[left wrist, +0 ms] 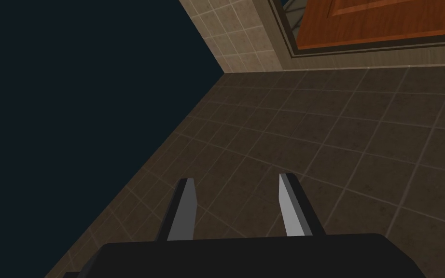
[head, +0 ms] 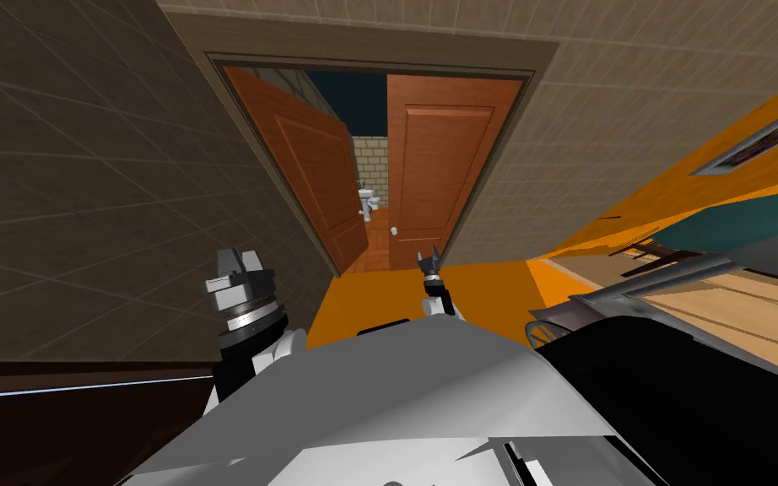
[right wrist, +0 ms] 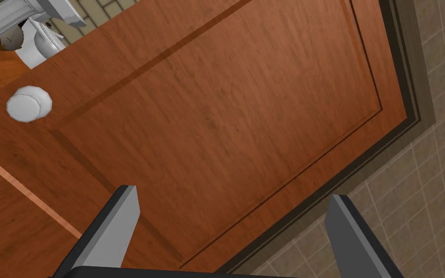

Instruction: Push the door open

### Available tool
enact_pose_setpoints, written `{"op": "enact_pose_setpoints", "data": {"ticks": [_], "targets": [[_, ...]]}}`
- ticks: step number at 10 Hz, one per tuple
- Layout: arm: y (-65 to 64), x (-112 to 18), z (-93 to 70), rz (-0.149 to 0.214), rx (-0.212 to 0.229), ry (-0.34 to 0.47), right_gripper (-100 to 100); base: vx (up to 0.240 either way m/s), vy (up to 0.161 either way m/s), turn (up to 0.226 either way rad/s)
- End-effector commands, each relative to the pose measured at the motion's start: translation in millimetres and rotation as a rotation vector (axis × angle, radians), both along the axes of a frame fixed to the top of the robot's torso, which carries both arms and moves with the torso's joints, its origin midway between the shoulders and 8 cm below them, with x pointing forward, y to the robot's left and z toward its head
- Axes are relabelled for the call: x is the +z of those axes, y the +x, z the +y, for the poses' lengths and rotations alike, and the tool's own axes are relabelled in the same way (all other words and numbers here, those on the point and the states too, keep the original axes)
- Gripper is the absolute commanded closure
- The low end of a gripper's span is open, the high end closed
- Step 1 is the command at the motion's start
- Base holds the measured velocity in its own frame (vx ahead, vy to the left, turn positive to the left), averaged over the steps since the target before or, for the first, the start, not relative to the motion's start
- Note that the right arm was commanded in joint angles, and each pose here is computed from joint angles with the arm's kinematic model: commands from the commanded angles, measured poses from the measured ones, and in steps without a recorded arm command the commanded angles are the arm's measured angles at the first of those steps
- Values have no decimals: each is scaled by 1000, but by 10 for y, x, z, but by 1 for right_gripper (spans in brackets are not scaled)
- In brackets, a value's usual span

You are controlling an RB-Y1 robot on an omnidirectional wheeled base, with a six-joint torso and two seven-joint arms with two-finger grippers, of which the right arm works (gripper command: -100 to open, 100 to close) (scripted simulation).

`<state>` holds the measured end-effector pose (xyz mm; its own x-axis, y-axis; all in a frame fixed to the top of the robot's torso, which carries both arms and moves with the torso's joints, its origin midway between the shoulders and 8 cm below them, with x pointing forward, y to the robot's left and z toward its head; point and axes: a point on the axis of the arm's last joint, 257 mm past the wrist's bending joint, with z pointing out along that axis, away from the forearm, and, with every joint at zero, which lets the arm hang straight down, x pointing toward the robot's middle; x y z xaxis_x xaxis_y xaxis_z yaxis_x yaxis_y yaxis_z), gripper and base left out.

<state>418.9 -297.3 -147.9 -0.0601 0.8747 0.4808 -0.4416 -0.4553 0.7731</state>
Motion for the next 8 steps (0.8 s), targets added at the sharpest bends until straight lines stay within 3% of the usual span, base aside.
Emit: {"op": "enact_pose_setpoints", "data": {"ticks": [1,8], "targets": [[50,-106,-32,5,10,45,-100,90,-30,85],[136,-572,-139,30,34,239,-100,95,-33,98]]}}
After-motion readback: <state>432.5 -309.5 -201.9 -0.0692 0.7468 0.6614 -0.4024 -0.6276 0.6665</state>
